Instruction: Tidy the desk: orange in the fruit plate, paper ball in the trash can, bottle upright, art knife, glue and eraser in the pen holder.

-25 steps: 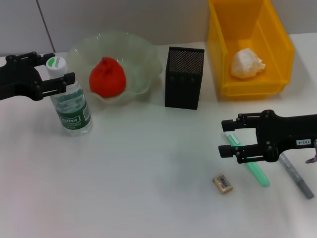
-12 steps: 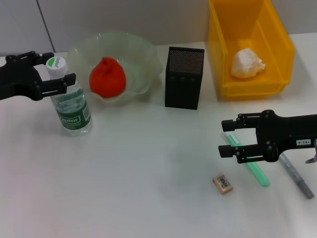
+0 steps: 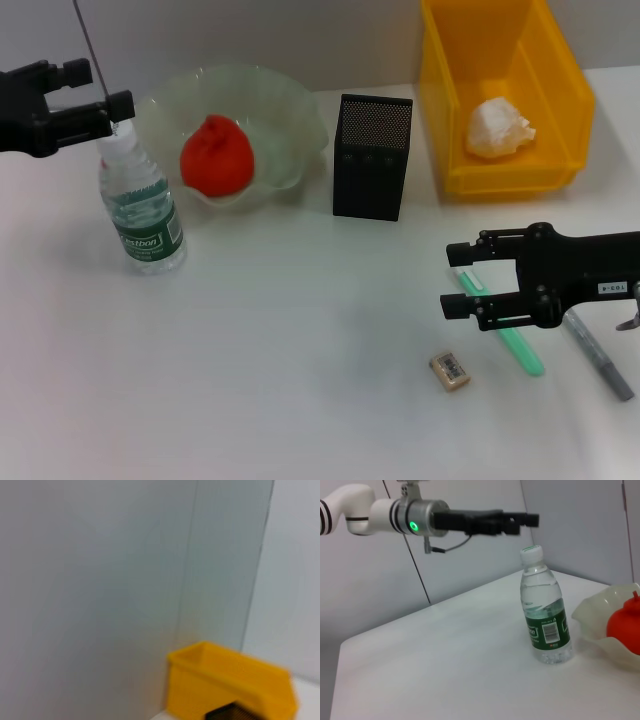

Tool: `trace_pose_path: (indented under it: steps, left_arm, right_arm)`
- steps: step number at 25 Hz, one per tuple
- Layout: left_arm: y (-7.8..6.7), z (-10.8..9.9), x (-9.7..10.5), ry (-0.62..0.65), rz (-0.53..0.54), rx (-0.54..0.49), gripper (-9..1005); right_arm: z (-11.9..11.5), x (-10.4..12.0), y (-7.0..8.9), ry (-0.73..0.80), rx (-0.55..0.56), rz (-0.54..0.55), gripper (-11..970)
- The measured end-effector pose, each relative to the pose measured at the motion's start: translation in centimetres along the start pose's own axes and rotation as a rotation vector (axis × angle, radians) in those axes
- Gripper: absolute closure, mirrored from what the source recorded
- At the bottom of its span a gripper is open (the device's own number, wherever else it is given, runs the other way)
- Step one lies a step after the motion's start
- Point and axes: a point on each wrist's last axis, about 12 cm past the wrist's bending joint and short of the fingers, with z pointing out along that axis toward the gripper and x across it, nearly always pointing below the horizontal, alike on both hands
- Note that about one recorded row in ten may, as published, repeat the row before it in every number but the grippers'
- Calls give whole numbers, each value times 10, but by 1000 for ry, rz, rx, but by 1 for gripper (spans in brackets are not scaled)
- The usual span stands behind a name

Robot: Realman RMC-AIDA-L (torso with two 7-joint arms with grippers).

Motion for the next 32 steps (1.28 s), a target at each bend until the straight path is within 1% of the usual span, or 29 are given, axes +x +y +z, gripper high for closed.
trace_pose_path:
  steps: [2,4,7,11,13,14,17,18,19,20,24,25,26,29,30,31,32]
  left_arm:
    - [-6,-4,-6,-14,-21,62,194]
    - [-13,-7,-11,-17,-43,146,194]
    - [-24,-5,-12,6,-70,257,194]
    - [-39,2,-3,38,-76,350,194]
    - [-46,7,5,45,-75,381,194]
    - [-52,10,13,39,-74,401,194]
    - [-61,15,28,18,-55,435,194]
    - [-61,15,28,18,-55,435,194]
    - [-67,17,38,20,-35,456,194]
    - [-67,17,38,20,-35,456,194]
    - [-74,21,57,40,4,466,194]
    - [-76,22,65,47,24,463,194]
    - [-76,22,66,48,30,462,194]
    - [-79,22,80,55,63,450,194]
    - [-79,22,80,55,63,450,194]
    - [-81,22,88,64,87,436,194]
    - [-81,22,88,64,87,436,194]
  right_arm:
    - [0,0,0,0,-1,4,230]
    - [0,0,0,0,-2,7,230]
    - [0,0,0,0,-3,9,230]
    - [0,0,0,0,-4,10,230]
    - [0,0,0,0,-5,12,230]
    - [-1,0,1,0,-6,13,230]
    - [-1,0,1,0,-6,14,230]
    - [-1,0,1,0,-6,14,230]
    - [-1,0,1,0,-6,15,230]
    - [-1,0,1,0,-6,15,230]
    - [0,0,1,-2,-9,24,230]
    - [0,0,1,-2,-9,24,230]
    - [0,0,1,0,-10,33,230]
    - [0,1,2,6,-14,47,232]
    - [0,1,2,6,-14,47,232]
    - [0,1,2,8,-15,51,232]
    - [0,1,2,8,-15,51,232]
